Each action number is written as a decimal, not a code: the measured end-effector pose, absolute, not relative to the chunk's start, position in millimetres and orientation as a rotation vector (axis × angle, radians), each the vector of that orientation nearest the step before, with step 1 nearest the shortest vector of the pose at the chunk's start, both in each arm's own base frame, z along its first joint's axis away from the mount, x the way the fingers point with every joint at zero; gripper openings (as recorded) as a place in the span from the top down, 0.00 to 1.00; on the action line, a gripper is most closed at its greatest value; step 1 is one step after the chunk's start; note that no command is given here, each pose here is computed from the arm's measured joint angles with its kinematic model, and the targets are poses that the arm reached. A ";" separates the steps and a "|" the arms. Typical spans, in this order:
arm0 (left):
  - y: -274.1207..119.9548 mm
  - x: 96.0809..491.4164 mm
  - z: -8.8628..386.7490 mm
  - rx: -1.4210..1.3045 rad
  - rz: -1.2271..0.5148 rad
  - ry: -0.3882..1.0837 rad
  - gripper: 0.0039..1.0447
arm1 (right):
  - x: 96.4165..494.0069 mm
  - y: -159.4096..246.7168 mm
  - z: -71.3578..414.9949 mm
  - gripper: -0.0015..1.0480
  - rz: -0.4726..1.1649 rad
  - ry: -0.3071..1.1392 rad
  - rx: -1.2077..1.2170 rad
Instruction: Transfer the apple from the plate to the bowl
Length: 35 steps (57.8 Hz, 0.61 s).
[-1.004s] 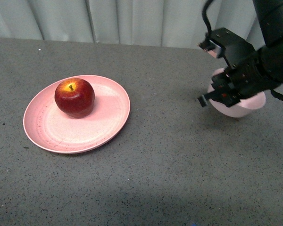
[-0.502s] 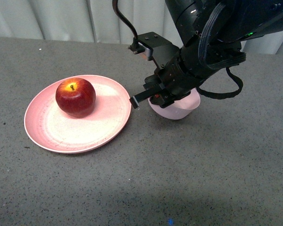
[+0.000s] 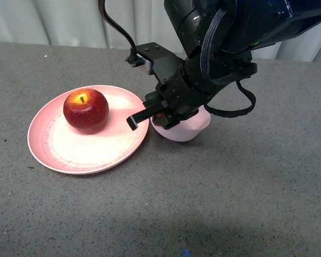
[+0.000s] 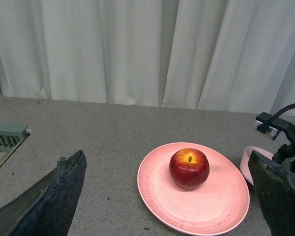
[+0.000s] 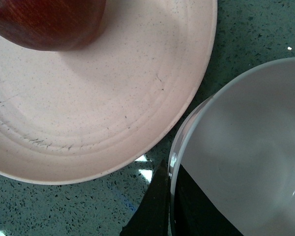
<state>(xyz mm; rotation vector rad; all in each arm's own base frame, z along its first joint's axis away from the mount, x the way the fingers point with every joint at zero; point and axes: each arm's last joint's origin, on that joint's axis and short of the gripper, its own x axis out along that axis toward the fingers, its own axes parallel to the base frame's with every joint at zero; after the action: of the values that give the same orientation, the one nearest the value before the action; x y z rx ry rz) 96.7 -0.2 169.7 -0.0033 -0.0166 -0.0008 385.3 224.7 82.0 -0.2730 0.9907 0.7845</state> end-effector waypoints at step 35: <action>-0.2 96.7 169.7 -0.003 -0.001 -0.017 0.06 | 385.6 216.0 87.3 0.31 0.728 0.849 -0.190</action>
<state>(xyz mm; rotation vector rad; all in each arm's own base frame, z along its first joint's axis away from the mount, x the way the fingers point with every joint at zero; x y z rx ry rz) 96.7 -0.2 169.7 -0.0033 -0.0166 -0.0008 385.6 216.0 87.3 -0.1898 0.8488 0.7275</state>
